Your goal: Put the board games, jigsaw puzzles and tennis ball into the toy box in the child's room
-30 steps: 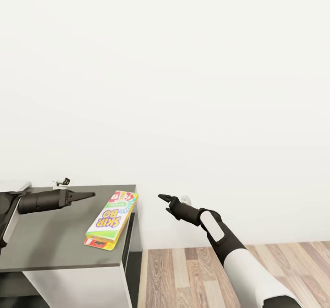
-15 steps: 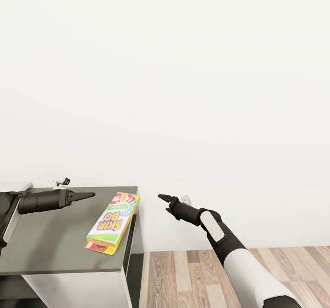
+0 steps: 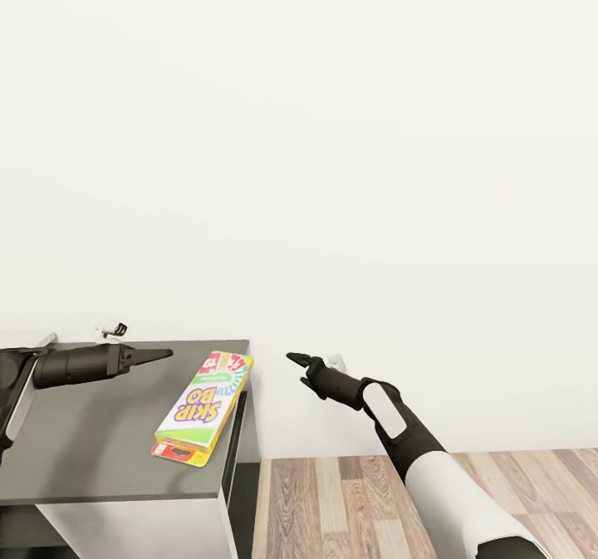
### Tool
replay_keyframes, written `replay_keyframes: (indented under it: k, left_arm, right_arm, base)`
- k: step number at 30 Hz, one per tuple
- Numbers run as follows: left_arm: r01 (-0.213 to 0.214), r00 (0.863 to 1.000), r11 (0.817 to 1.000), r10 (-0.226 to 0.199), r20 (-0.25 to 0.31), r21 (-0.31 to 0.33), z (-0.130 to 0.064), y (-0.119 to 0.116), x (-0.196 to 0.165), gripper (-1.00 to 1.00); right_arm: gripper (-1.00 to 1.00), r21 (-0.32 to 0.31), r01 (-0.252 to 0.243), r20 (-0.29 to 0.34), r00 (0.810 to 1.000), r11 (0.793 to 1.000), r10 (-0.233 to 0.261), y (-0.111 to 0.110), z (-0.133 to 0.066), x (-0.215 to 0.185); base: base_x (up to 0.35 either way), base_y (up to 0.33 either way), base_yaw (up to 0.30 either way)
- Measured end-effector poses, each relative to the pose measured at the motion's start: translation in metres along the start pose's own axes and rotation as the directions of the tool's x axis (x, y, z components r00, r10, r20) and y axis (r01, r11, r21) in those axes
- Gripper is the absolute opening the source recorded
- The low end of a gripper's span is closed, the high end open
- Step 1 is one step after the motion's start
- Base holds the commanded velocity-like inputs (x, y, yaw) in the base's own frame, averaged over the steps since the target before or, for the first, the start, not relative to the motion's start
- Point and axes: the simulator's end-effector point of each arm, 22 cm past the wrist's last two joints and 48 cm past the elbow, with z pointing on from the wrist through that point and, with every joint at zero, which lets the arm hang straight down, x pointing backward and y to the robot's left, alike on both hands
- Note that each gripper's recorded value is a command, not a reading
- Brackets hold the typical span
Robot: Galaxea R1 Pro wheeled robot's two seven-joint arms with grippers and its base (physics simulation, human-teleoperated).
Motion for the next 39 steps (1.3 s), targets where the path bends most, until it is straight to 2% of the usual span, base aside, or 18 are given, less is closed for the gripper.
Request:
replay_keyframes:
  k: [10, 39]
  left_arm:
    - [0.000, 1.000, 1.000, 0.000, 0.000, 0.000, 0.0000, 0.0000, 0.0000, 1.00]
    - [0.000, 1.000, 1.000, 0.000, 0.000, 0.000, -0.0001, 0.0000, 0.0000, 1.00]
  right_arm:
    - [1.00, 0.000, 0.000, 0.000, 1.000, 1.000, 0.000, 0.0000, 0.0000, 0.0000]
    - [1.00, 0.000, 0.000, 0.000, 1.000, 1.000, 0.000, 0.0000, 0.0001, 0.0000]
  base:
    - [0.000, 0.000, 0.010]
    - [0.000, 0.000, 0.174]
